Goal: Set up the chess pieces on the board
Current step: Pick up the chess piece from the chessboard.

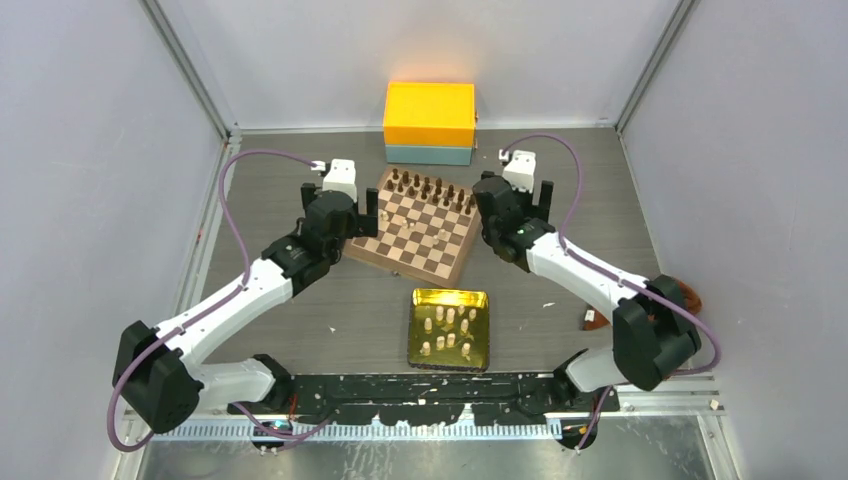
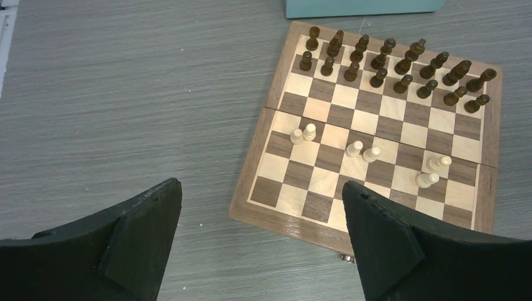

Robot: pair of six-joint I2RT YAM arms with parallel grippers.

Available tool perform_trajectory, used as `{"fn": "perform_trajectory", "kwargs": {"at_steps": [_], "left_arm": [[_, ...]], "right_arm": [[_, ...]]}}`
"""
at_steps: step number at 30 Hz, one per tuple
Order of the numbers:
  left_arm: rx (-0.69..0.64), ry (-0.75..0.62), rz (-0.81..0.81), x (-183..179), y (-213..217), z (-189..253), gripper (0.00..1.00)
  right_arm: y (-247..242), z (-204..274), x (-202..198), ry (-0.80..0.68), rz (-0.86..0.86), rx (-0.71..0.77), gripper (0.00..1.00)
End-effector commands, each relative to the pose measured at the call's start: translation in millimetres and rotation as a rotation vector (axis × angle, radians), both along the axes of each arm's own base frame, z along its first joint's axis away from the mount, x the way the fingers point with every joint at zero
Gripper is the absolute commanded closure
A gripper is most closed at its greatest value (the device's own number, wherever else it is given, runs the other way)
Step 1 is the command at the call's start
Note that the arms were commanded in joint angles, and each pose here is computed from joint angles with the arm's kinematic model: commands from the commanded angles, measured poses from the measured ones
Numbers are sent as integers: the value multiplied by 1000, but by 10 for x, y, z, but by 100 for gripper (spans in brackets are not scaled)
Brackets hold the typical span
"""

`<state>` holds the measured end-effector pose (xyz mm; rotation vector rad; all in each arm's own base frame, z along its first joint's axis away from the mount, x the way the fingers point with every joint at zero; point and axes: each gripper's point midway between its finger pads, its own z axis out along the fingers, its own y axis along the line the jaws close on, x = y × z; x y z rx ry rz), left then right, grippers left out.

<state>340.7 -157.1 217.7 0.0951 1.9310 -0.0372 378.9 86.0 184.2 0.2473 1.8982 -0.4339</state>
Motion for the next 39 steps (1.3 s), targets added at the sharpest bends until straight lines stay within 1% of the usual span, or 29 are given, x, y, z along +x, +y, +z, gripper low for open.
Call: {"fn": "perform_trajectory", "kwargs": {"at_steps": [1,4,5,6,7,8,9,10,12,14,19,25,27,32,39], "left_arm": [[-55,-25,20,35,-35,197,0],[-77,11,24,22,-68,157,0],[-89,21,35,16,-71,158,0],[-98,30,55,7,-49,154,0],[-107,36,81,4,-16,147,0],[-113,38,99,-7,10,142,0],[-113,36,125,-14,55,136,1],[-115,32,154,-26,110,136,1],[-114,22,198,-44,201,125,1],[-119,32,229,-53,266,67,1],[-125,100,253,-51,280,-130,2],[-145,133,257,-65,248,-270,3],[-148,137,261,-74,252,-297,3],[-157,141,258,-102,255,-345,3],[-159,151,252,-122,256,-405,3]], "right_arm": [[-102,407,-120,-179,-47,147,0],[73,441,-158,-193,94,239,1],[184,451,-149,-192,158,271,3],[277,462,-139,-186,208,289,9],[366,498,-112,-174,245,304,19],[440,428,-101,-128,272,304,28],[494,367,-86,-81,282,306,34],[573,382,-49,-51,294,318,37],[706,197,-54,48,320,298,40],[817,87,-73,86,341,296,42],[1050,-222,-111,198,387,306,54],[1318,-450,-145,269,417,284,56],[1393,-499,-118,282,424,284,58],[1580,-557,-35,291,449,289,59],[1692,-638,76,309,448,286,59]]}}
